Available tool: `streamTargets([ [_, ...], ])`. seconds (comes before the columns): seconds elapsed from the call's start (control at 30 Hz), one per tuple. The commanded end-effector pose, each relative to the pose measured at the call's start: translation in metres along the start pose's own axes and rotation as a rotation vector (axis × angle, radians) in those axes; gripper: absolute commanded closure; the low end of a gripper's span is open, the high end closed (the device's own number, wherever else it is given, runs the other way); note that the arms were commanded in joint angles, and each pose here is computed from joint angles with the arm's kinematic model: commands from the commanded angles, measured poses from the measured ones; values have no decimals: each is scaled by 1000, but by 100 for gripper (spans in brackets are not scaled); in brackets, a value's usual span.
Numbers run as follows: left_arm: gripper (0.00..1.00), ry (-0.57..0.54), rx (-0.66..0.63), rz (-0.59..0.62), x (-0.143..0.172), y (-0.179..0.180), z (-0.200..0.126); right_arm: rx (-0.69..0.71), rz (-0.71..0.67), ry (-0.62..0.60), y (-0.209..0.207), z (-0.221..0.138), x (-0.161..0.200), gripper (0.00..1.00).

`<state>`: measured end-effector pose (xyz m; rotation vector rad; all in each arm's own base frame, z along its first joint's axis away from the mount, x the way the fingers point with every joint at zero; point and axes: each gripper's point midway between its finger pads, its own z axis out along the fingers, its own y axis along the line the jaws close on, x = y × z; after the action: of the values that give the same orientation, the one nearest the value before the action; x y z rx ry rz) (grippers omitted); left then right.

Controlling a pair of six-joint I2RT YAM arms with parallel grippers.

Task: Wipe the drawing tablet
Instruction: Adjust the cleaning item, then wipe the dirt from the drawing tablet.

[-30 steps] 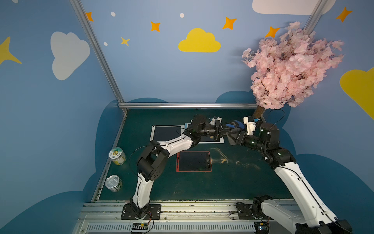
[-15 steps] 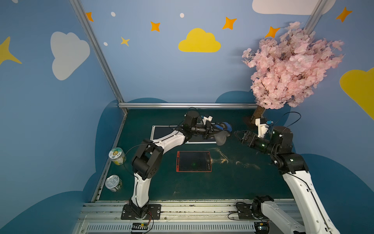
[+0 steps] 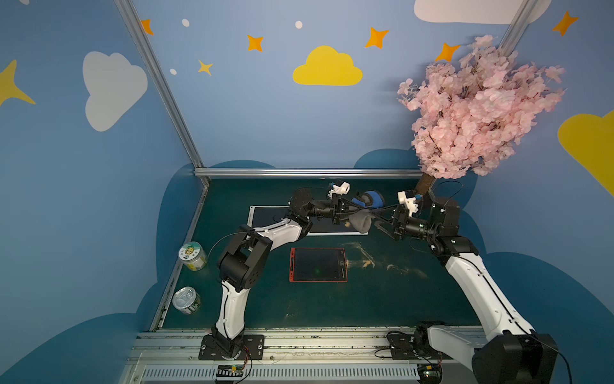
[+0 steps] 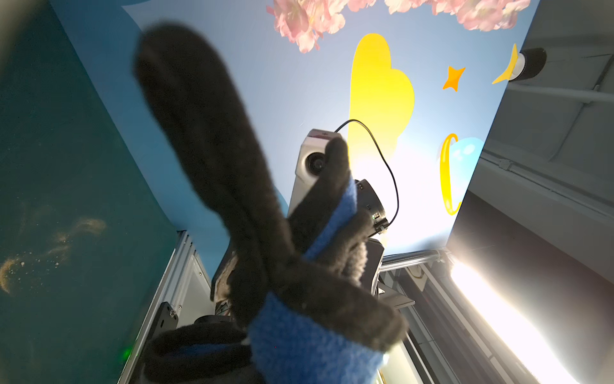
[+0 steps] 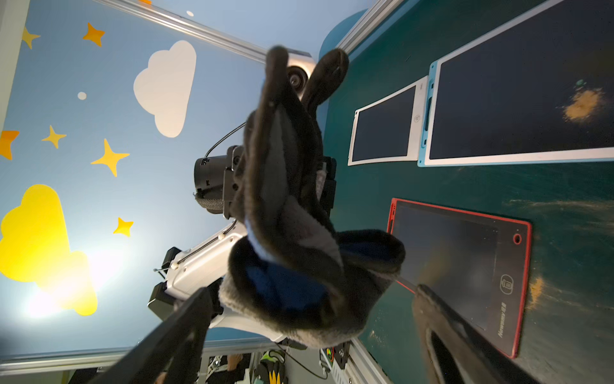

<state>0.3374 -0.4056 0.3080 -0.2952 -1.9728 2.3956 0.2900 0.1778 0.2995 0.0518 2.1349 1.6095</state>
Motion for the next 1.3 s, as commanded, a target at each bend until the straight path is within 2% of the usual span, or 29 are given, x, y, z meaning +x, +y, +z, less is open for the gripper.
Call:
streamTargets([
  [0.0,97,18,78,55,10,-32,6,-85,-69,39,24,-1,8,5],
  [0.13,97,67,108,31,17,-43,24,-80,-76,45,21,5,10,5],
  [0.27,97,117,95,-12,27,-37,42,-102,-82,63,25,8,9,6],
  [0.5,97,141,99,-56,36,-34,46,-74,-99,11,27,3,2,15],
  [0.53,97,146,94,-64,38,-31,45,-71,-106,-3,29,1,0,19],
  [0.6,97,150,85,-74,41,-26,43,-63,-118,-32,30,-2,-4,37],
  [0.67,97,147,81,-82,42,-22,42,-61,-129,-46,32,-3,-6,56],
  [0.77,97,147,83,-88,44,-19,41,-54,-121,-42,33,-3,-6,92],
  [0.8,97,146,84,-89,44,-19,40,-51,-121,-41,32,-4,-6,100],
  [0.83,94,144,83,-89,44,-19,40,-48,-120,-39,31,-4,-5,100],
  [0.87,86,136,82,-88,42,-18,38,-44,-120,-38,30,-4,-5,100],
  [0.9,72,124,75,-89,40,-16,35,-40,-123,-40,30,-5,-4,100],
  [0.93,64,111,62,-90,38,-13,31,-31,-126,-44,30,-6,-4,100],
  [1.07,47,74,-7,-87,36,0,13,21,-160,-68,29,-13,-1,100],
  [1.13,33,30,-69,-105,32,11,-4,58,-204,-99,31,-19,-1,100],
  [1.27,30,-103,-263,-122,27,42,-60,169,-286,-160,26,-33,-1,100],
])
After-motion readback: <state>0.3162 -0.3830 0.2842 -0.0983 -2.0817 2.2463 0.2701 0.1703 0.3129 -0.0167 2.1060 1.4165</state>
